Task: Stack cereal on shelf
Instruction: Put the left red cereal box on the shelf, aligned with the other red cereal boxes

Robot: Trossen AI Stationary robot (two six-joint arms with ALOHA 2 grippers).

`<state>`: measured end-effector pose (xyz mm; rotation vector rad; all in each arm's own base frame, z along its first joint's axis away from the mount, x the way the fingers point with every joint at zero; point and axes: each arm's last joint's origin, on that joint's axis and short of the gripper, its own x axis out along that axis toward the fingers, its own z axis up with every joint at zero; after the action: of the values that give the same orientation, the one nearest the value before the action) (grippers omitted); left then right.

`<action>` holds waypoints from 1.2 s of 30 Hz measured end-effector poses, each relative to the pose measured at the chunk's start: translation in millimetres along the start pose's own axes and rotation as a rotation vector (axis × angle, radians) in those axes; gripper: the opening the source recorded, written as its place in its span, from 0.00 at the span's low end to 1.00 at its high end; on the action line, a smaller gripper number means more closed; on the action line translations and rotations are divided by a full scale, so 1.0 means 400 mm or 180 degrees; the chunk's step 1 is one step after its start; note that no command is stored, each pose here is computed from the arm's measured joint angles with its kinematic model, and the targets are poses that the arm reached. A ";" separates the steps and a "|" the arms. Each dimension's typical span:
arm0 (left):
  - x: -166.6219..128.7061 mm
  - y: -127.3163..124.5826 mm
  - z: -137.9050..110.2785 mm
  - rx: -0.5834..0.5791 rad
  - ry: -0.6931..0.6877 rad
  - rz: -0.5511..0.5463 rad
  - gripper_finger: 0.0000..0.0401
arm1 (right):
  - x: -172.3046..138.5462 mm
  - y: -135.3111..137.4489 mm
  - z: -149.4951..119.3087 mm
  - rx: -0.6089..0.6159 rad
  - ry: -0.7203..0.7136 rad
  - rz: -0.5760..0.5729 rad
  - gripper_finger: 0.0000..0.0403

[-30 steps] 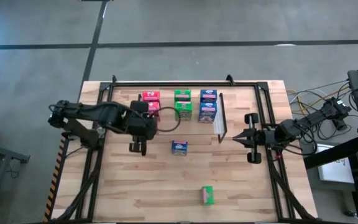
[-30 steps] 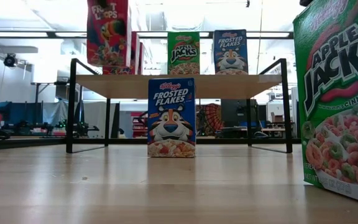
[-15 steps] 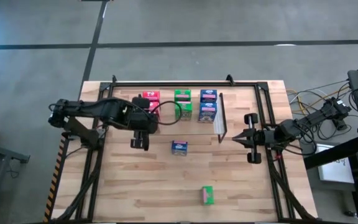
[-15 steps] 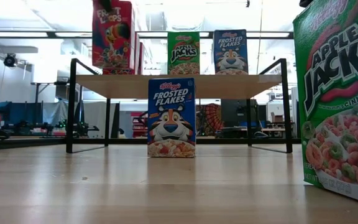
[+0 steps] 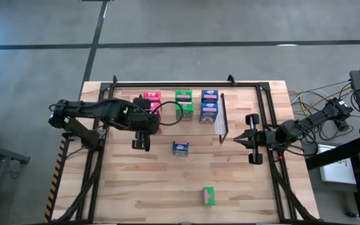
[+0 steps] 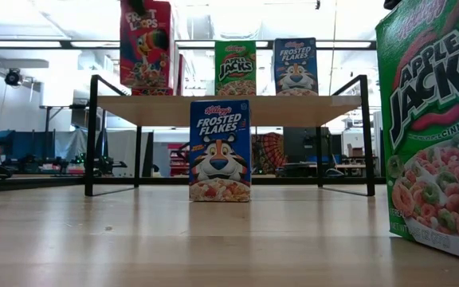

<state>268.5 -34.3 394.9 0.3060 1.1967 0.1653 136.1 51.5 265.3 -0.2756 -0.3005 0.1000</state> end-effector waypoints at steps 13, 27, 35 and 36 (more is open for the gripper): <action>0.030 -0.009 -0.004 0.0008 0.0073 0.0016 0.43 | 0.000 0.000 0.000 0.0000 0.0001 0.0000 0.02; 0.030 -0.004 -0.006 -0.0091 0.0097 0.0043 0.43 | 0.000 0.000 0.000 -0.0001 0.0001 0.0000 0.02; 0.031 -0.003 -0.006 -0.0095 0.0098 0.0050 0.44 | 0.000 0.000 0.000 -0.0002 0.0000 0.0000 0.02; 0.031 -0.003 -0.006 -0.0094 0.0099 0.0051 0.45 | 0.000 0.000 0.000 -0.0002 0.0000 0.0000 0.02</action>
<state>270.6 -31.6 382.8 0.2880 1.2217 0.2022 136.1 51.5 265.4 -0.2764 -0.3005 0.0999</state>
